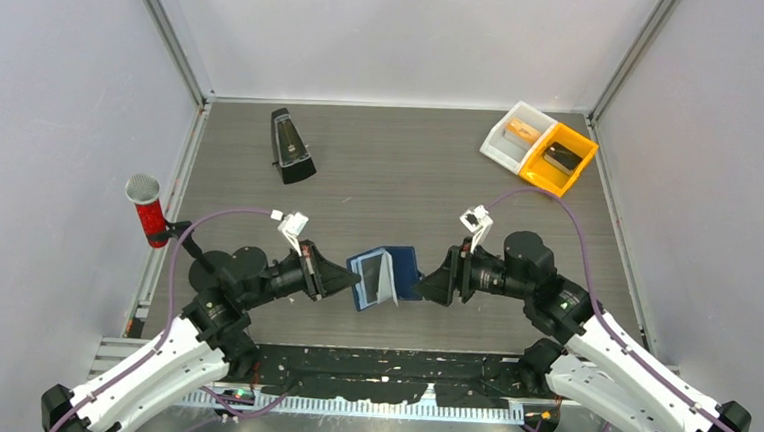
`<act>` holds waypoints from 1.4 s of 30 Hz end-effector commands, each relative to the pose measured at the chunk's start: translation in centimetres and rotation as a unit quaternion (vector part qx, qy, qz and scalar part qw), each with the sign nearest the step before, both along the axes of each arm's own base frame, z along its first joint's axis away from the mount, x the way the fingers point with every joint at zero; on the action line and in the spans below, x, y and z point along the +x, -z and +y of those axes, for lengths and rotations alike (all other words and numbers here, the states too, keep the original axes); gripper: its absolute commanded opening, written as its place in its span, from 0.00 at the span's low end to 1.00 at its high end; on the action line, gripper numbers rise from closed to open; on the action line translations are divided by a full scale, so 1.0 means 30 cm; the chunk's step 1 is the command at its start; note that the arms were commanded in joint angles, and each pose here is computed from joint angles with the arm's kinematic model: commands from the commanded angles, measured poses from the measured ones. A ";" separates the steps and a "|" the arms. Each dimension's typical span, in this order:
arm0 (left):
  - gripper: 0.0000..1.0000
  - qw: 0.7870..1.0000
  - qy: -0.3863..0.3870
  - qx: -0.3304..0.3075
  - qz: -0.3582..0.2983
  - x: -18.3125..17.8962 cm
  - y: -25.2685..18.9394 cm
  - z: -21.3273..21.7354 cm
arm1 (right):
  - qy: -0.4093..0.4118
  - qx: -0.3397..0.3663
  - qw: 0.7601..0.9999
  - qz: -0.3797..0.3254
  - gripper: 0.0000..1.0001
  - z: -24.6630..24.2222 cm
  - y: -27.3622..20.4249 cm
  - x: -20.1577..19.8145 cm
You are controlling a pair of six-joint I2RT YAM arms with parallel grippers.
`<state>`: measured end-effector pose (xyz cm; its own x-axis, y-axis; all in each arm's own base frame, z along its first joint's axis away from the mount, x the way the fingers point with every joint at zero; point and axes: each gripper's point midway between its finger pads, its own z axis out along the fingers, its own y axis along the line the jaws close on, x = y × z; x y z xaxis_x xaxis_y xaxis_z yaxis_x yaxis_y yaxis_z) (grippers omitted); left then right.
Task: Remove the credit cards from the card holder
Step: Place the card holder at the center of the board.
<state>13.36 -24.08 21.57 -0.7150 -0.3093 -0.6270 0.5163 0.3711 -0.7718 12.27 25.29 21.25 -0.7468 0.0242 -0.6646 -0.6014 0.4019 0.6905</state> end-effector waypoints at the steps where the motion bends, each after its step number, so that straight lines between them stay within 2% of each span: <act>1: 0.00 0.999 -0.030 0.019 0.001 0.040 -0.007 0.009 | 0.080 -0.013 0.996 -0.042 0.68 -0.060 -0.094 0.066; 6: 0.00 0.998 -0.039 0.042 0.027 0.061 0.047 0.002 | 0.097 0.003 0.995 -0.035 0.65 -0.053 -0.136 0.062; 11: 0.00 0.995 -0.046 0.057 0.061 0.076 0.093 -0.009 | 0.091 0.033 0.995 -0.018 0.52 0.015 -0.147 0.051; 13: 0.00 0.994 -0.047 0.062 0.073 0.080 0.112 -0.013 | 0.080 0.049 0.996 -0.006 0.49 0.061 -0.141 0.036; 22: 0.00 0.992 -0.053 0.069 0.091 0.081 0.147 -0.012 | 0.053 0.040 0.998 0.022 0.45 0.254 -0.070 0.006; 31: 0.00 0.992 -0.054 0.063 0.092 0.072 0.157 -0.004 | 0.086 -0.022 0.995 0.049 0.48 0.305 0.082 0.065; 35: 0.00 0.992 -0.048 0.068 0.094 0.068 0.168 -0.007 | 0.153 -0.096 0.982 0.050 0.49 0.213 0.197 0.111; 42: 0.00 0.990 -0.008 0.082 0.118 0.055 0.223 -0.055 | 0.183 -0.116 0.975 0.054 0.50 0.131 0.307 0.105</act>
<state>15.07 -24.20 13.90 -0.8349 -0.2585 -0.4859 0.2758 0.5675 -0.7758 14.80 30.57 13.06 -0.8027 0.1135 -0.5855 -0.3555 0.6973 0.6224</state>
